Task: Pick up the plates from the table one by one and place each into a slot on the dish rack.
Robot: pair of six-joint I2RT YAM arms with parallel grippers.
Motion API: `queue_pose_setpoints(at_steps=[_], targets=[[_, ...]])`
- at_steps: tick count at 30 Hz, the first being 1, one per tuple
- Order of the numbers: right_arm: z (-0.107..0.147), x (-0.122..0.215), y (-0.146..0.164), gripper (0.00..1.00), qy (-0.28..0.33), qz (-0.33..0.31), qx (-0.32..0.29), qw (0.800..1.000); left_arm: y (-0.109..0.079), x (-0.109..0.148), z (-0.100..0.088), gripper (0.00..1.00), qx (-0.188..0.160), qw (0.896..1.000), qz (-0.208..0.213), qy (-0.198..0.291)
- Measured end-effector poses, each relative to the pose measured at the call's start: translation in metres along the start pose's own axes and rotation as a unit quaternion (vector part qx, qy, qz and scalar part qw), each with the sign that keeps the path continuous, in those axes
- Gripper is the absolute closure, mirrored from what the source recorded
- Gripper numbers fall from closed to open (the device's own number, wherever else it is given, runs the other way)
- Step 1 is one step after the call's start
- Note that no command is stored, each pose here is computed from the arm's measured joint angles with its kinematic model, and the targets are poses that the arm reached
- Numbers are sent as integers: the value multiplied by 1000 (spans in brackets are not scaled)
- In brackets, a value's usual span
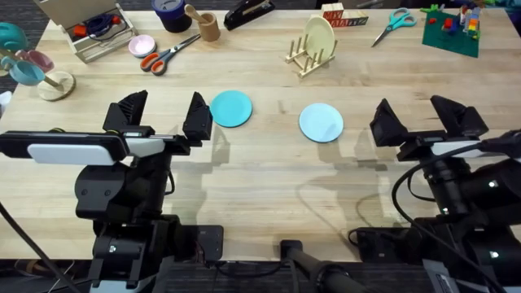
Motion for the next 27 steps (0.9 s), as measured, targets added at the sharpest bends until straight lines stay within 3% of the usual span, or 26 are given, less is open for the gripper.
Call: queue_pose_setpoints(at_steps=[21, 24, 27], targets=[[-2, 0, 0, 6, -5, -1, -17, 1000, 2, 1, -8, 7, 0, 1000, -4, -10], [-7, 1, 2, 6, -9, -3, -22, 1000, 4, 6, -21, 7, 0, 1000, -5, -8], [-29, 7, 6, 6, -35, -8, -24, 999, 10, 14, -49, 7, 0, 1000, -8, -26]])
Point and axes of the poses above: each hand's point on the last joint's axis, 136 mm out from that joint toward the fingers, its own x axis back along the fingers, its own y axis along the line the jaws close on, z = x × y, the point moved 7 cm from there along x, back along the fingers, and after that the axes turned 11 degrees about -x, right-handed, at the moved point
